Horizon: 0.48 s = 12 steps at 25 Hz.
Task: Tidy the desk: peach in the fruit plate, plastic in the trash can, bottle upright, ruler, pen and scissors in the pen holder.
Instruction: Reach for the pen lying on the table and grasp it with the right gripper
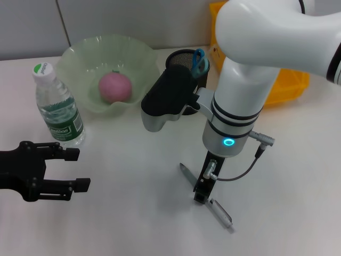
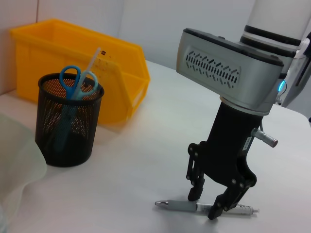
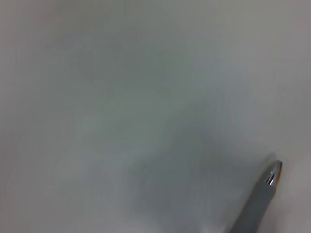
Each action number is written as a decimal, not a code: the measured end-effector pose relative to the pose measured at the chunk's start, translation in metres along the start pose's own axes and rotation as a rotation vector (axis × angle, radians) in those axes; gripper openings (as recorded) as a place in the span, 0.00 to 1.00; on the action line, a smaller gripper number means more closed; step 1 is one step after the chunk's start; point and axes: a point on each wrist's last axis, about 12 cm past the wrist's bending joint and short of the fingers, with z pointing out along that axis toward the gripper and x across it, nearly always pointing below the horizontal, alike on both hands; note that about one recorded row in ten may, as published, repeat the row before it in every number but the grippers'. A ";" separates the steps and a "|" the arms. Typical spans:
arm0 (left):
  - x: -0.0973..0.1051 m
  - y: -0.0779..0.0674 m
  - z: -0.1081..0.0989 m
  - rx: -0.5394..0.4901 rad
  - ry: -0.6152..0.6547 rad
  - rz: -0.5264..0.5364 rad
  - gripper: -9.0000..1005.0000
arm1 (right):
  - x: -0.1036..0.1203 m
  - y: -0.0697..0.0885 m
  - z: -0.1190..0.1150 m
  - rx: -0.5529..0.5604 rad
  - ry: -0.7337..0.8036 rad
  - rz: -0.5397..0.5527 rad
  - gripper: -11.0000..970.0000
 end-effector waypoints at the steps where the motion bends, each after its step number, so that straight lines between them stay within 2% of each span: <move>1: 0.000 0.000 0.000 0.000 -0.002 0.000 0.79 | 0.000 0.000 0.000 0.000 0.000 0.000 0.46; 12: -0.003 0.001 -0.001 0.000 -0.014 0.009 0.78 | 0.000 -0.001 0.000 0.005 0.000 0.005 0.31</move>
